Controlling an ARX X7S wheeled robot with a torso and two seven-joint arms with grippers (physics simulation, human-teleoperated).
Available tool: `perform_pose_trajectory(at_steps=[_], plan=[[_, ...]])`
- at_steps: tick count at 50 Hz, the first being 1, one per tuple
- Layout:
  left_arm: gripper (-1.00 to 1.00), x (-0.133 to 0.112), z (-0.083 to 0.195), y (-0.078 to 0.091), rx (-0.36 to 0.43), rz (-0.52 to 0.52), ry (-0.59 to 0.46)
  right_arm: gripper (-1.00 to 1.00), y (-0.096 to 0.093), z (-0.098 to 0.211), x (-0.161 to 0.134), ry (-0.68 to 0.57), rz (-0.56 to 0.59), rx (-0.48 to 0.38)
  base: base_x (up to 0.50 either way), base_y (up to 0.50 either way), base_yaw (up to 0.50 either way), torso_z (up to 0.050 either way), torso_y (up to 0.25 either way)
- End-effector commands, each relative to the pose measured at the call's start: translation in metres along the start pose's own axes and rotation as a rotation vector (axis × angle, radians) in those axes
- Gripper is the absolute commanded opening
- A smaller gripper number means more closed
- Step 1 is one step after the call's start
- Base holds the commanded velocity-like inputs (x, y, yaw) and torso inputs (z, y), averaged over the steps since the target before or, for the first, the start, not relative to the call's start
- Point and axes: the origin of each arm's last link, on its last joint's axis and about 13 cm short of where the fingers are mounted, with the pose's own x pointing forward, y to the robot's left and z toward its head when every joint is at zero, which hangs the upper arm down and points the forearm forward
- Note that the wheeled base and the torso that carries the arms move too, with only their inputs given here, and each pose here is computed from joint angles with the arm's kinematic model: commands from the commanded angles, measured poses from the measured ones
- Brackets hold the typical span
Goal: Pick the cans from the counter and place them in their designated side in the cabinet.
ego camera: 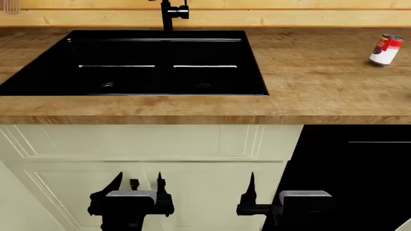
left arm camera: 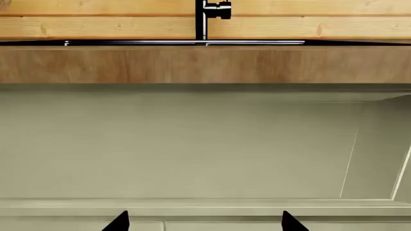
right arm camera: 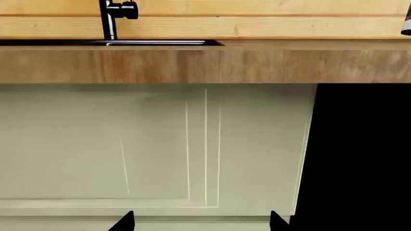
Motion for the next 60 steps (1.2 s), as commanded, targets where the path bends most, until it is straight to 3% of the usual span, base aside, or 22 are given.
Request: perform_pose_trajectory(at_steps=[1,13,60], plan=[[1.0,-0.0001,-0.0002,-0.0001,0.001,-0.004,0.006,1.0,0.0008,0.0006,0.0001,-0.003,0.001,-0.002,0.0,0.0,0.0,0.0,0.0],[1.0,0.0002,-0.0024,0.0002,0.017,-0.001,0.022,1.0,0.0022,-0.0004,-0.0005,0.002,0.026,0.0,0.0,-0.01,0.0,0.0,0.0],[1.0,0.0006,-0.0052,0.0007,0.055,0.013,0.021,1.0,0.0006,0.0,0.0012,0.028,0.011,0.04,0.0,-0.5,0.0,0.0,0.0]])
